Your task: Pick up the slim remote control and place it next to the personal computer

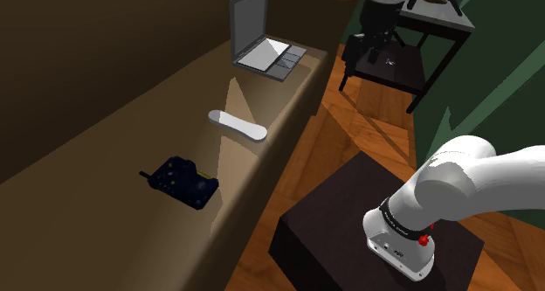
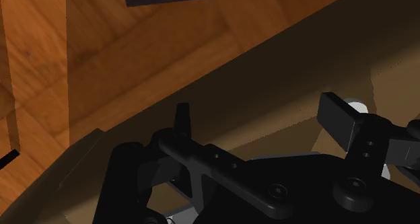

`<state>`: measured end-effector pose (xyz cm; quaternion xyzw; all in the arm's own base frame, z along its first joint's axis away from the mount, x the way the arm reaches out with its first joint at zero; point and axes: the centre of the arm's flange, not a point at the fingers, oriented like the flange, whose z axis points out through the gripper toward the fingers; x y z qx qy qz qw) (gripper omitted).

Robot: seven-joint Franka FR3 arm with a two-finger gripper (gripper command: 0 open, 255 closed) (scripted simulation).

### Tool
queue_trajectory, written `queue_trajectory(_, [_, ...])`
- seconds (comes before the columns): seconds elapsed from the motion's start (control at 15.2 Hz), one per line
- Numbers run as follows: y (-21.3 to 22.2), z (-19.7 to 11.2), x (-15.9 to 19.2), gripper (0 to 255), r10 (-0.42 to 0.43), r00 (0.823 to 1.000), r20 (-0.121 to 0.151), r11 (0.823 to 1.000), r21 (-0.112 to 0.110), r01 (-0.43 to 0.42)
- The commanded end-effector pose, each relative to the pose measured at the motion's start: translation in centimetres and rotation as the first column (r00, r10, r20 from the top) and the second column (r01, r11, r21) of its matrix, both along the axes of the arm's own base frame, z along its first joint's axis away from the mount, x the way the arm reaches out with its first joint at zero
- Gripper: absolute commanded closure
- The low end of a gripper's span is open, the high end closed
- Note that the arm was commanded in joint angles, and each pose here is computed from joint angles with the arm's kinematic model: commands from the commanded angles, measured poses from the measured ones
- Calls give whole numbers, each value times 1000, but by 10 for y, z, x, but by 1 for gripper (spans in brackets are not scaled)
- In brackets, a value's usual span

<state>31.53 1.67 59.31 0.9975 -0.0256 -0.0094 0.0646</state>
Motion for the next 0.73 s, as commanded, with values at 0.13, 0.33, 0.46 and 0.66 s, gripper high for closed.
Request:
queue_trajectory(0.13, [10,-16,18,0,31,1000,1,1000,6,-31])
queue_trajectory(0.33, [26,-39,43,0,77,997,2,997,15,-77])
queue_trajectory(0.46, [38,-54,60,0,108,994,3,994,21,-108])
queue_trajectory(0.66, [57,-77,84,0,154,988,5,988,30,-154])
